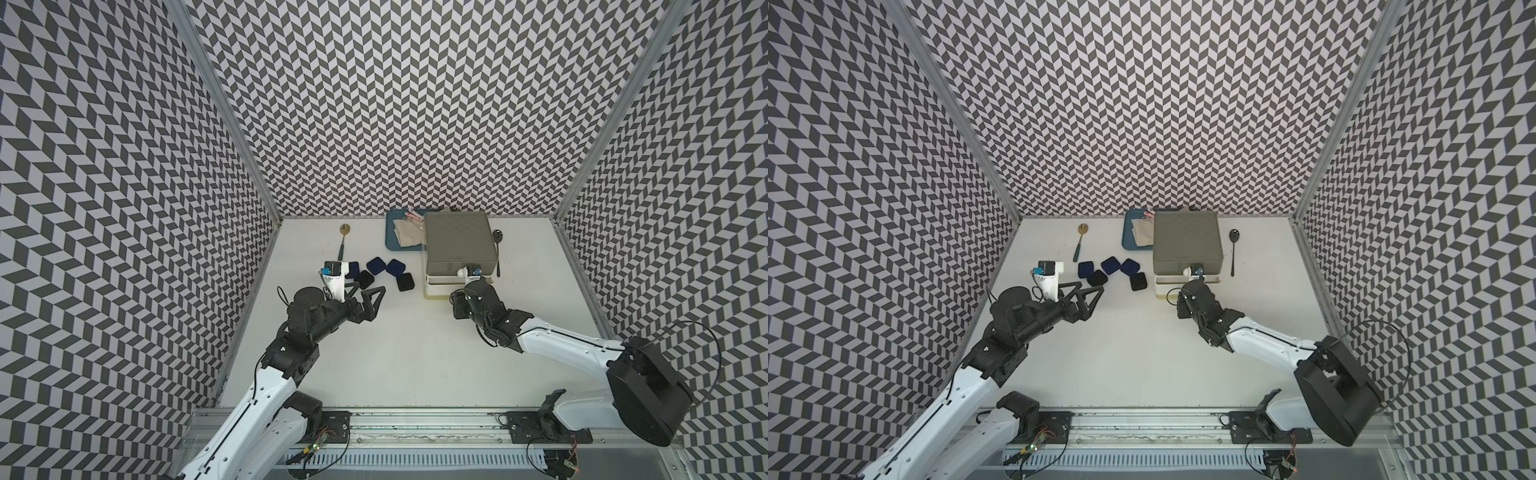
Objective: Place the brooch boxes into the drawer by color
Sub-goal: Open the drawer in the storage box.
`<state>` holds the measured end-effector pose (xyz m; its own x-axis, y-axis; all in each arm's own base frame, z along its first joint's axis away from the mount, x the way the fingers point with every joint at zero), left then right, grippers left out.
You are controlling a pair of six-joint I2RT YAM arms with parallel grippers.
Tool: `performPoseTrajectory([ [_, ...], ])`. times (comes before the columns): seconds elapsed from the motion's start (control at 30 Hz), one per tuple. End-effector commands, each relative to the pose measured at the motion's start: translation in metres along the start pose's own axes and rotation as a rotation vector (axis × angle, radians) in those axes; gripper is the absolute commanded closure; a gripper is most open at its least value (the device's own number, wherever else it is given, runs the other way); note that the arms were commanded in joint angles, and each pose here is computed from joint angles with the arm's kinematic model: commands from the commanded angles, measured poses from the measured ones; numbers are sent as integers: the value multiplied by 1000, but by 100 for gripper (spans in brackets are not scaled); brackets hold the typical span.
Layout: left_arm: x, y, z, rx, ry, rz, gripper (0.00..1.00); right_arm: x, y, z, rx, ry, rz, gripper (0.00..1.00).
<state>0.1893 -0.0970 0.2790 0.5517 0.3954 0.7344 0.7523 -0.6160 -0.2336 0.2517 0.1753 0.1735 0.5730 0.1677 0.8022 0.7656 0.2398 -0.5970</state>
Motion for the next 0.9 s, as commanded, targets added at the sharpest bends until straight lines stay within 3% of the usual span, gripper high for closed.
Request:
performPoseTrajectory([
  [0.0,4,-4,-3,-4,16,-8,0,16,3,1,-4,13,-61,62],
  [0.33,4,-6,-2,2,40,-12,0,14,-2,-1,4,16,-62,89],
  [0.87,5,-7,-3,-10,30,-21,0,-18,-38,0,117,80,-17,93],
])
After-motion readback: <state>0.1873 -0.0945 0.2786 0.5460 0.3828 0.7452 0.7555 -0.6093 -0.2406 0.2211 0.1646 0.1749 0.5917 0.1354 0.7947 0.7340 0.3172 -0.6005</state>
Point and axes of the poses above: each gripper's point midway between its finger pads, its own y axis out along the fingers, its own z axis along the line the jaws close on, x = y × z, the point moved 10 cm from there along -y, back along the fingers, and after that the axes turned 13 degrees about -y, right-handed, at the moved point
